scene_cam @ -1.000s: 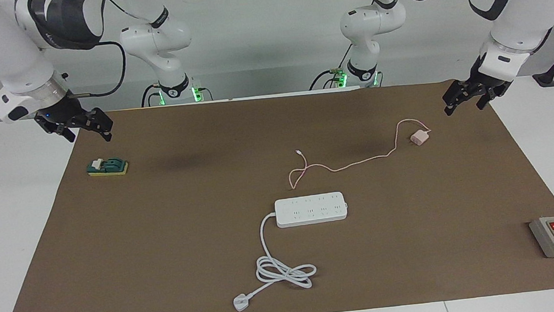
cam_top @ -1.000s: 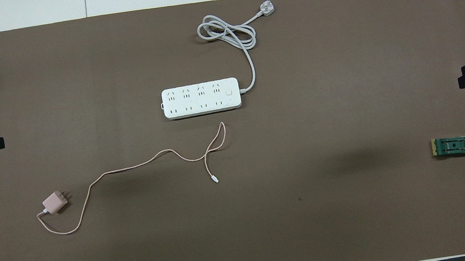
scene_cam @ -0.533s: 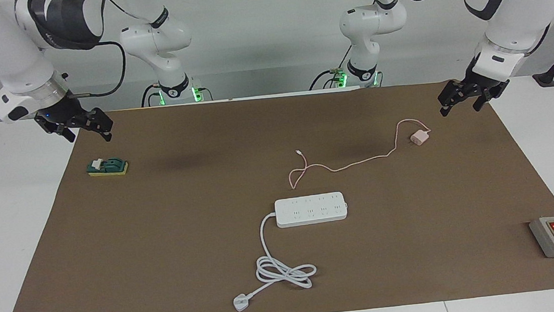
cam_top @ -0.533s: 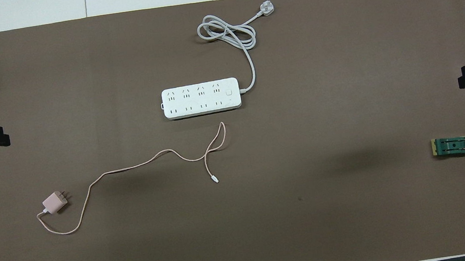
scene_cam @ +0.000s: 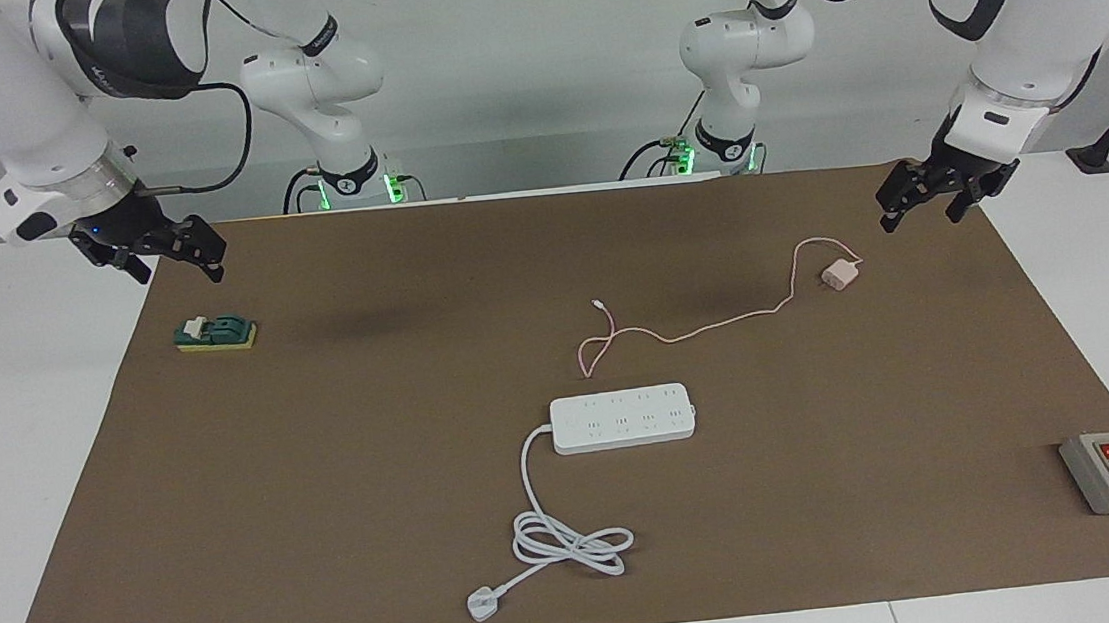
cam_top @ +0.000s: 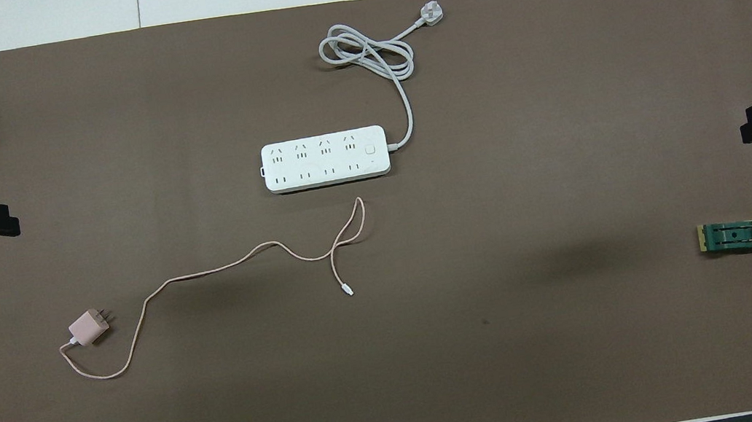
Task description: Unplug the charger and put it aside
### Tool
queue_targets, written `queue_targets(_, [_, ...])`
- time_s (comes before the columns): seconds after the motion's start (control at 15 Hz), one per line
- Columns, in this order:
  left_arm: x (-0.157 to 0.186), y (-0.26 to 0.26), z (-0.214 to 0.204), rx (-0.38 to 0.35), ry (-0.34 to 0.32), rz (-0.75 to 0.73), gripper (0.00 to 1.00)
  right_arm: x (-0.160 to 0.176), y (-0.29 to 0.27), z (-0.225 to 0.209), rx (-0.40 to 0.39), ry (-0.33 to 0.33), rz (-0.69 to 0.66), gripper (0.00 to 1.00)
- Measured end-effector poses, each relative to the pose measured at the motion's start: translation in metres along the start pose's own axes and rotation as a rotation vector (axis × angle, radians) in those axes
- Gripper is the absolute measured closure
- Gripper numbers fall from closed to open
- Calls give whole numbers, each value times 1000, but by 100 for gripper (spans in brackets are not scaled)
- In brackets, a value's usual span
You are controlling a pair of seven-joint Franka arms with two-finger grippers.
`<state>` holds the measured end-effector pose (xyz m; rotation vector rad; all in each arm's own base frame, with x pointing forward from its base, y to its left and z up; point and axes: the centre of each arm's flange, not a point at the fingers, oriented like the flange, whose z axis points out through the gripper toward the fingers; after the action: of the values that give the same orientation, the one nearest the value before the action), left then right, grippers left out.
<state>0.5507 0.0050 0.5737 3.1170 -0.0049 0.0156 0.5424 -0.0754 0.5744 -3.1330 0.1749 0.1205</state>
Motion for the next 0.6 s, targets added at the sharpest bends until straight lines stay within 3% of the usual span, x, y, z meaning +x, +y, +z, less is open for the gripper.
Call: queue_targets(0.6, [-9,4,7,-1,-85,7,0,0,0,0,0,0,0,0])
